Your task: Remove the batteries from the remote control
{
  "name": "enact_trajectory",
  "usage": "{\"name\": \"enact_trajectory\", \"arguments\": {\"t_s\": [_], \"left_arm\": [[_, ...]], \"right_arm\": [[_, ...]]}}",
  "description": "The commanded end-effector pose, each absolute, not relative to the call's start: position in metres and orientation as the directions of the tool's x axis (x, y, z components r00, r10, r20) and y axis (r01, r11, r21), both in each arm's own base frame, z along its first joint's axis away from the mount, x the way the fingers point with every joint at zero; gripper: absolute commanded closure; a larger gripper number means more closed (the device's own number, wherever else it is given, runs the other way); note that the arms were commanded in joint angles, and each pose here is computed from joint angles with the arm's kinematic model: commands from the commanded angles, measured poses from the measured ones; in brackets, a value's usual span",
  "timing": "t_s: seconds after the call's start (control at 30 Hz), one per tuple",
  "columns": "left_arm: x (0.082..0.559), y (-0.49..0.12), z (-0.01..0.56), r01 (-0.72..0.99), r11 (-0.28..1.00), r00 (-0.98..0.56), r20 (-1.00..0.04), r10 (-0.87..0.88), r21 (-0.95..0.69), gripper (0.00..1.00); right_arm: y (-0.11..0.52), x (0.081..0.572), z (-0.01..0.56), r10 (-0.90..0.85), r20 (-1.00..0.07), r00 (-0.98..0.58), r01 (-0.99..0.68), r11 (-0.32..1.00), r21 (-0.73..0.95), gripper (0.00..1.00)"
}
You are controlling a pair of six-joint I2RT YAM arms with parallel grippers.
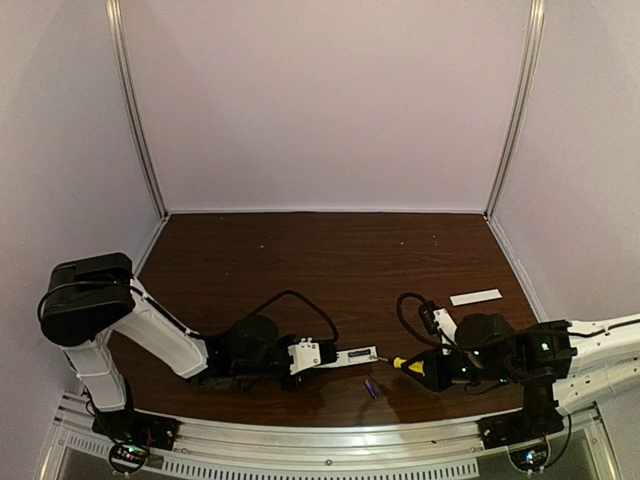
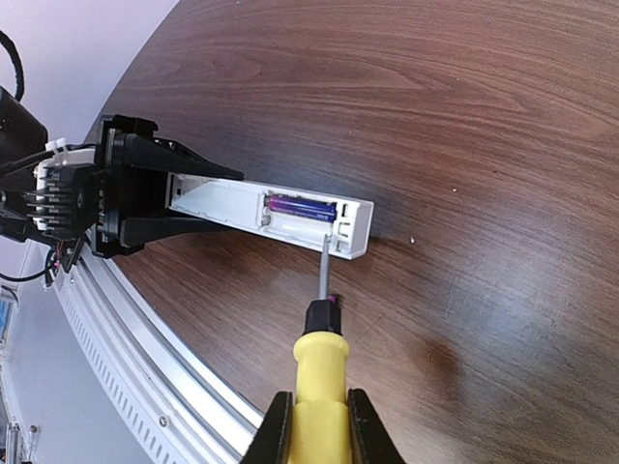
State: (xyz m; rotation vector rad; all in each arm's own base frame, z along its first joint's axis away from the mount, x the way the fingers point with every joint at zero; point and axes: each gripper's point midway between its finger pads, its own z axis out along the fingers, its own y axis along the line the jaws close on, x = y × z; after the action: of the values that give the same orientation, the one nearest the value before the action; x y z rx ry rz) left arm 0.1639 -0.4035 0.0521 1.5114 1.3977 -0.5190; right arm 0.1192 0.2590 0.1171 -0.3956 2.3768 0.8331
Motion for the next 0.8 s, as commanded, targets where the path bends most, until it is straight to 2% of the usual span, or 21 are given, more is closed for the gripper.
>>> {"name": "enact_trajectory", "arguments": {"t_s": [0.0, 0.53, 0.77], "left_arm": [[0.168, -0.413, 0.062, 0.924, 0.146, 0.251, -0.849, 0.465, 0.353, 1.00], [0.165, -0.417, 0.064, 0.932, 0.130, 0.247, -0.856, 0.454, 0.338, 1.00], [0.162, -0.418, 0.062, 0.937, 0.108, 0.250, -0.855, 0.454, 0.332, 1.00]], "right_arm": [[0.267, 0.118, 0.128, -0.092, -0.628, -0.773, -0.477, 0.738, 0.478, 1.00], [0.281, 0.122, 0.142, -0.109, -0.667, -0.737, -0.527, 0.710, 0.466, 1.00], [0.274, 0.120, 0.154, -0.229, -0.666, -0.710, -0.576, 0.733, 0.361, 1.00]]}}
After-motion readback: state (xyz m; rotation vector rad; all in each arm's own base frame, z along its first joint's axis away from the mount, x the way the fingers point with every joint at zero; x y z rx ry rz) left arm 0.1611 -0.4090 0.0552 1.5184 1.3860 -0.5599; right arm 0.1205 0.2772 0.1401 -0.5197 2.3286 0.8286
